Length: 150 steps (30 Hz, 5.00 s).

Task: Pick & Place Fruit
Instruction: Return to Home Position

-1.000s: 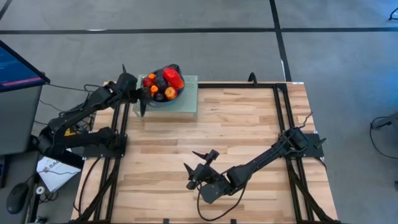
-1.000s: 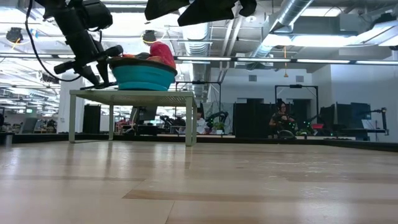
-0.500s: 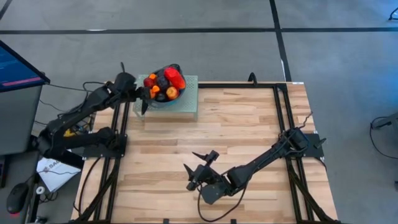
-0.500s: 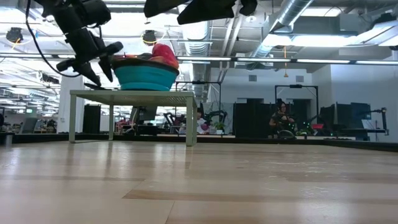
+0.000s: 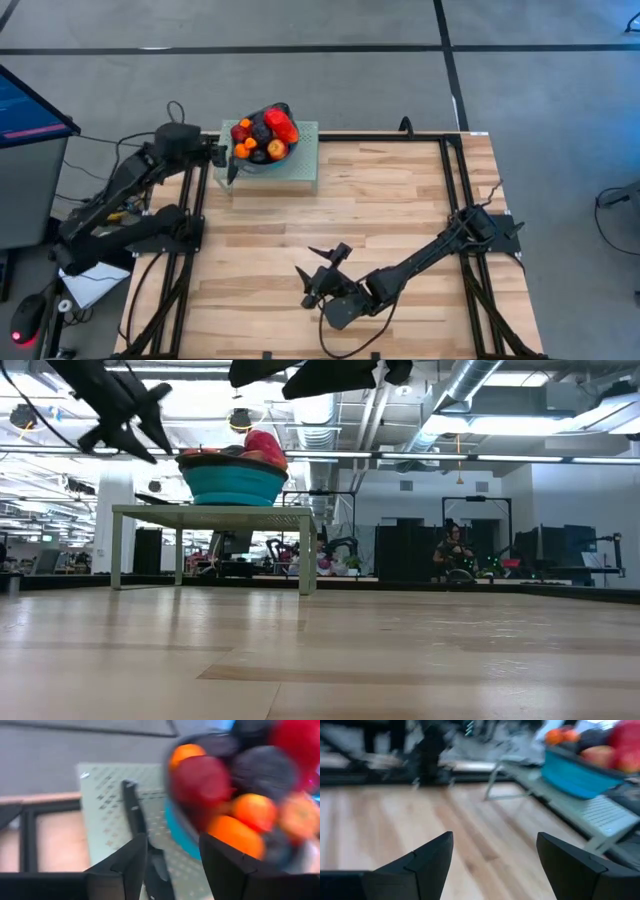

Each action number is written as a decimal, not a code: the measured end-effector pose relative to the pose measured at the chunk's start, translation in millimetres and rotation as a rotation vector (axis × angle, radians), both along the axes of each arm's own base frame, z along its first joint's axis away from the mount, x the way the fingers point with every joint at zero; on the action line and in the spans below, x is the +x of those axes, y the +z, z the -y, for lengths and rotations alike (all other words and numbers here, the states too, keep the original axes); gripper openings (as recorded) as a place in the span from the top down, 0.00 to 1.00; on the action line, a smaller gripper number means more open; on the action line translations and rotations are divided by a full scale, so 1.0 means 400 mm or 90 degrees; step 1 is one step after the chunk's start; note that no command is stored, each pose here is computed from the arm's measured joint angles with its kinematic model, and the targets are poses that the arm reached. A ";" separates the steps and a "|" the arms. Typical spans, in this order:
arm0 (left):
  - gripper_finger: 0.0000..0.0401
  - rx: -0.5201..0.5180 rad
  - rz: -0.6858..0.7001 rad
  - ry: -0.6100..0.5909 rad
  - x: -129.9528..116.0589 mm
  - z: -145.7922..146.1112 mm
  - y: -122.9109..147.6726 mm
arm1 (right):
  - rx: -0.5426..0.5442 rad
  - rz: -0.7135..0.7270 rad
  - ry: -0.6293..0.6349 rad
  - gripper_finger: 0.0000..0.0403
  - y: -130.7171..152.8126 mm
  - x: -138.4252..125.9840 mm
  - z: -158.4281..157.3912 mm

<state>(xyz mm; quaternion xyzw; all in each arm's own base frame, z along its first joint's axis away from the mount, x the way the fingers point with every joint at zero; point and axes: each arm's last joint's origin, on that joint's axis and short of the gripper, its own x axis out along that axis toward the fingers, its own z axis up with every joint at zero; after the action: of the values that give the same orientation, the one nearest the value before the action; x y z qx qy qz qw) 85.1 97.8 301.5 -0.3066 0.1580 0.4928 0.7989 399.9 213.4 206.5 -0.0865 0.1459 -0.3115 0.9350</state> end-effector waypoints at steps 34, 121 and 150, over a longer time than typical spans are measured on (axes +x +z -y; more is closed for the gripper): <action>0.99 0.320 0.173 -0.370 -0.110 0.177 0.024 | 0.259 0.106 0.323 0.96 0.144 -0.569 0.463; 0.99 0.431 0.222 -0.624 0.029 0.218 -0.332 | 0.283 0.268 0.342 0.99 -0.099 -0.754 0.533; 0.99 0.500 0.123 -0.643 0.039 0.221 -0.345 | 0.284 0.268 0.342 0.99 -0.100 -0.754 0.533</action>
<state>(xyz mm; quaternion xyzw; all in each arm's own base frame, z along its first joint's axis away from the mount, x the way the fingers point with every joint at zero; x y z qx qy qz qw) 100.8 9.4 163.4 0.0777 0.0177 0.0475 0.9957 98.5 0.1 166.7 0.1488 -0.0122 -0.0275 0.9884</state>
